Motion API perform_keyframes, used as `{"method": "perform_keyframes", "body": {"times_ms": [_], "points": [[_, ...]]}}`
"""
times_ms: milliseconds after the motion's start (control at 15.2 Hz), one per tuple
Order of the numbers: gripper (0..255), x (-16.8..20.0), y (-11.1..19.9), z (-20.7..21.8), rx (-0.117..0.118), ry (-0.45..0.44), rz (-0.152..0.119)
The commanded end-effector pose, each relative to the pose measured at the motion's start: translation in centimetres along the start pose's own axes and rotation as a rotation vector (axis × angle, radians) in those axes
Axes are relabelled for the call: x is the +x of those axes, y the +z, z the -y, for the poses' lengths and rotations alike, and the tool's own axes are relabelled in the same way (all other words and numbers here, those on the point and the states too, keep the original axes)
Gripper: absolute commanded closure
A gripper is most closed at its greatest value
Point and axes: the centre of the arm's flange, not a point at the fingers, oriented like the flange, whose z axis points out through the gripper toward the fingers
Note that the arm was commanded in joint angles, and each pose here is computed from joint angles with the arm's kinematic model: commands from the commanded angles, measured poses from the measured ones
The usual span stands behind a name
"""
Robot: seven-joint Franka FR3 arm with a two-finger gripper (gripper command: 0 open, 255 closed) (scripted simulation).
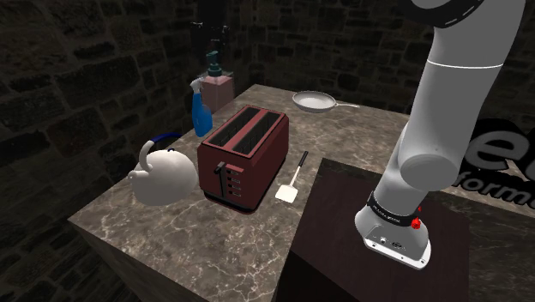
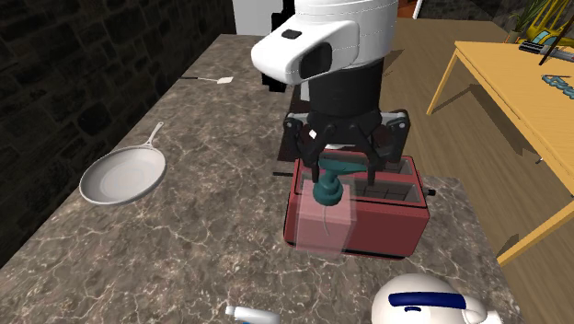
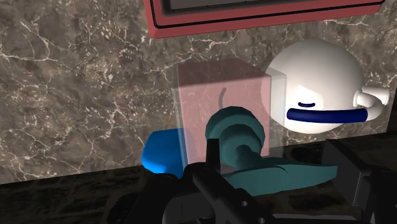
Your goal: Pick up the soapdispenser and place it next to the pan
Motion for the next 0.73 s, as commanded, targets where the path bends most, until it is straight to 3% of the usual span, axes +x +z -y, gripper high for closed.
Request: {"method": "perform_keyframes", "body": {"times_ms": [0, 660], "points": [[255, 0.0, -1.1, 0.0, 0.0, 0.0, 0.0], [255, 0.3, -6.3, 0.8, 0.0, 0.0, 0.0]]}}
